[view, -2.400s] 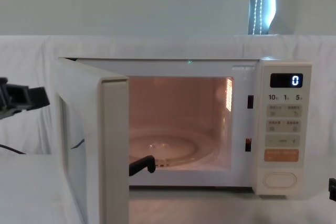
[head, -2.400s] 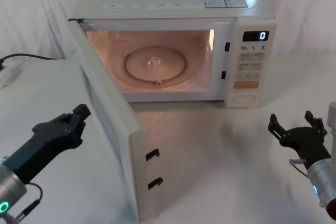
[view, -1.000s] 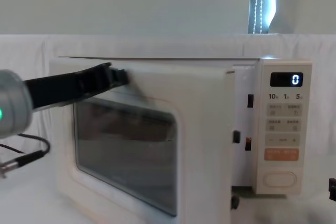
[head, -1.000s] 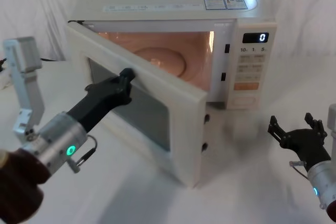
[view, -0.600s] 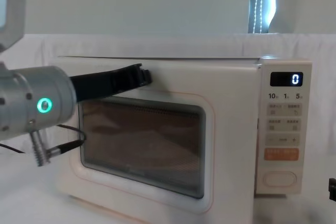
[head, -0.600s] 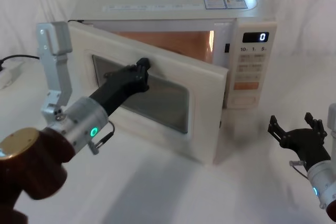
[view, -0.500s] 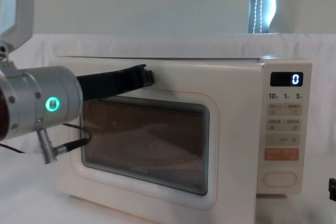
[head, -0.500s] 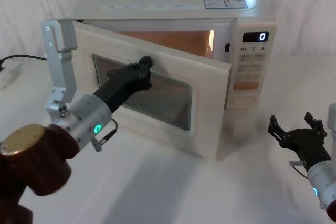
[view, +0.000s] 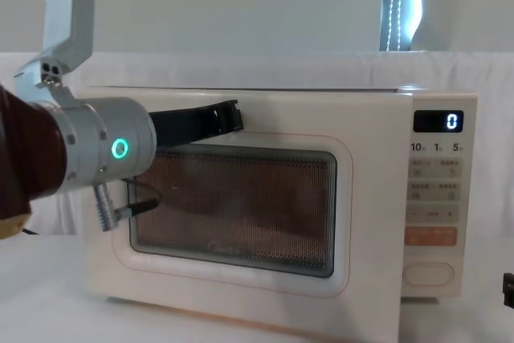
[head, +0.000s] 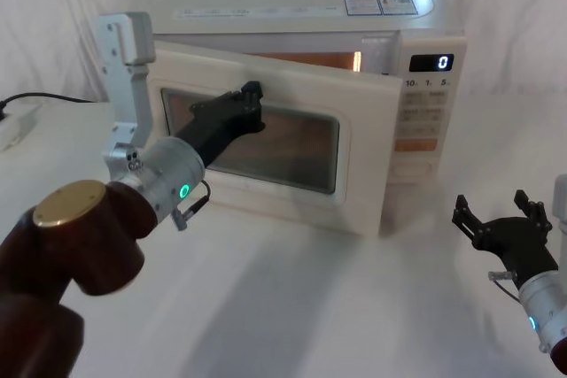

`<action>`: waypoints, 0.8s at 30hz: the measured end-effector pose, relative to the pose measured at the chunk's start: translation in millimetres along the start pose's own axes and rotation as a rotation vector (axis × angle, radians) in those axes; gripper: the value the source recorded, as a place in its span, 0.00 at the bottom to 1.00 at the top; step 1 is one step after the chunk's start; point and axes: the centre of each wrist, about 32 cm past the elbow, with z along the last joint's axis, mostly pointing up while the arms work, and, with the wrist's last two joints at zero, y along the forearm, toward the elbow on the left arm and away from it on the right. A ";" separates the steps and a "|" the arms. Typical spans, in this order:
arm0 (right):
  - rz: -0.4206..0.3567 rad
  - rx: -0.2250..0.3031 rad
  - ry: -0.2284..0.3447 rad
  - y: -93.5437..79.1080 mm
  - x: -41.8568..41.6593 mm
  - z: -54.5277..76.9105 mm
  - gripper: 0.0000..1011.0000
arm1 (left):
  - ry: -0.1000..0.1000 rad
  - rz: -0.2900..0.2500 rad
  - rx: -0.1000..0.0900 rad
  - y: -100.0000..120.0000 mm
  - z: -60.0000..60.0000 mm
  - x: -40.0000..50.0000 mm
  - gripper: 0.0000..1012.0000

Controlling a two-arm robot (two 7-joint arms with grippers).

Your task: Press the button to open the microwave door with one hand; close the microwave door with the other hand.

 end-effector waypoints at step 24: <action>0.000 0.000 0.000 0.0 0.0 0.0 0.99 | -0.043 0.076 0.019 -28.3 -1.7 2.0 0.00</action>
